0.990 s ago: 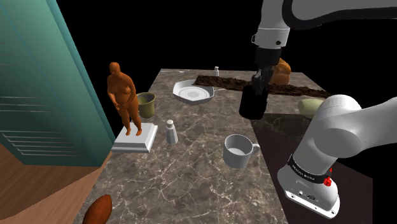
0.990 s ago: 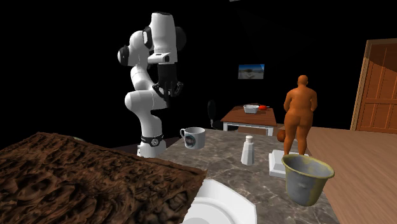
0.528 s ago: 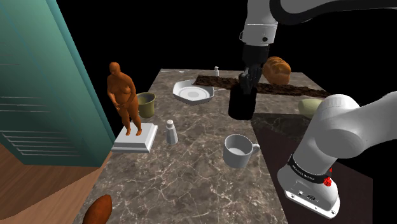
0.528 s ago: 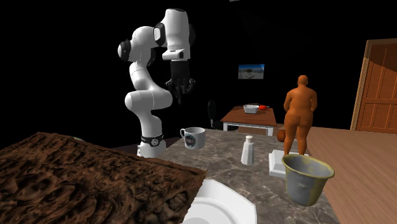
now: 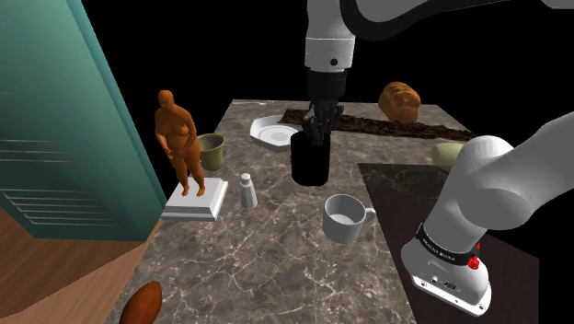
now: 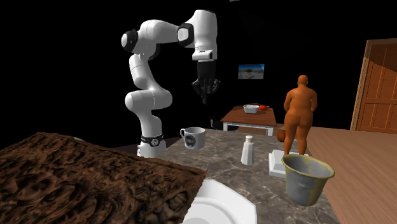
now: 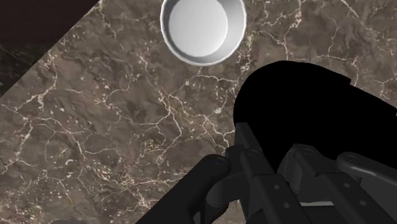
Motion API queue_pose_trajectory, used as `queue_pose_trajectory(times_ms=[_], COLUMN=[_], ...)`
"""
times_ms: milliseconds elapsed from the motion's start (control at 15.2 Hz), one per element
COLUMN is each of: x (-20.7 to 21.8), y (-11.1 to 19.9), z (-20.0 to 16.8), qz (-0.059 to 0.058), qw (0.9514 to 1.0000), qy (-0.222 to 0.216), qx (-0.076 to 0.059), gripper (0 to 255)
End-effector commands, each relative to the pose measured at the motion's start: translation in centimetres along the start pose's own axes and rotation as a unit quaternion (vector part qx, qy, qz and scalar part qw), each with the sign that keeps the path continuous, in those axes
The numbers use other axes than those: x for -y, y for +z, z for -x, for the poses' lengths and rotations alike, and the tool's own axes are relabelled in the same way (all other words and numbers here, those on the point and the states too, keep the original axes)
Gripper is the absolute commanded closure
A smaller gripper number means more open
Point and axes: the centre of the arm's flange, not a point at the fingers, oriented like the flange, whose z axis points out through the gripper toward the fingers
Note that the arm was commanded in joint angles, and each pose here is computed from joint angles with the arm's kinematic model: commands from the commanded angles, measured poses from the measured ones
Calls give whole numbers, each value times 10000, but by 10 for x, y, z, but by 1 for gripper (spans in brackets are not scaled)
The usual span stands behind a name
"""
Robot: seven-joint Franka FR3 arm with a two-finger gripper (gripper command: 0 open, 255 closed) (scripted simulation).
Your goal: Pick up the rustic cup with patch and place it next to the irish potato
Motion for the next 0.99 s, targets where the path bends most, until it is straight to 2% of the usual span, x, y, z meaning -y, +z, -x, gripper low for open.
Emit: queue_pose_trajectory(times_ms=[0,924], x=[23,190], y=[0,6], z=[-10,-88], qz=[-8,-8], qw=[10000,10000], qy=[2,2], qx=[-3,-3], gripper=[255,255])
